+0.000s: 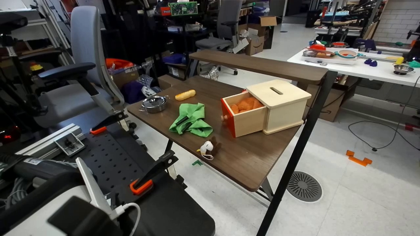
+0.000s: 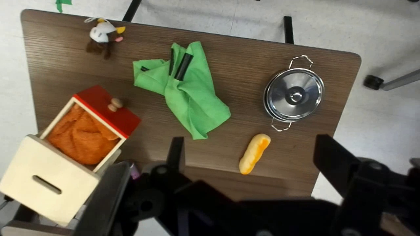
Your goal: Remove the lid from the silver pot
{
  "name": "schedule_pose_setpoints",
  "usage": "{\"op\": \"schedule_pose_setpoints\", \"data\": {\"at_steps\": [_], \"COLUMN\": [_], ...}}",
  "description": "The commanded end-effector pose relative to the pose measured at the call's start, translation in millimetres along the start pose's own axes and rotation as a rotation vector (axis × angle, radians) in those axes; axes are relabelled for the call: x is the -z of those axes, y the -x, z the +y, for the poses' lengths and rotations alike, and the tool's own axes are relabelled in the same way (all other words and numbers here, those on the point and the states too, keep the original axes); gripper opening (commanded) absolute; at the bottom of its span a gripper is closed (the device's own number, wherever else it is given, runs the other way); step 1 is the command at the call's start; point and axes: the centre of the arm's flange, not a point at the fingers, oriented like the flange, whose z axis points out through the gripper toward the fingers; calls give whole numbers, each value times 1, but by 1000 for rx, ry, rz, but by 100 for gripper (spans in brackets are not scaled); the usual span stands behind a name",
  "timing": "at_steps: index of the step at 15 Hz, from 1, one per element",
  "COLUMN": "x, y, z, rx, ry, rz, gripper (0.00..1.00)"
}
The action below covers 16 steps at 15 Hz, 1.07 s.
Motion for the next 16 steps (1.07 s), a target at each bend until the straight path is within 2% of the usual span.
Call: {"op": "schedule_pose_setpoints", "data": {"at_steps": [1, 6, 9, 16], "x": [-56, -128, -158, -219], "y": [-32, -45, -51, -70], "z": [-34, -74, -95, -108], "rx": [26, 78, 103, 110], "ry": [-28, -45, -46, -33], "rz": [-29, -119, -168, -273], "gripper": [100, 100, 100, 100]}}
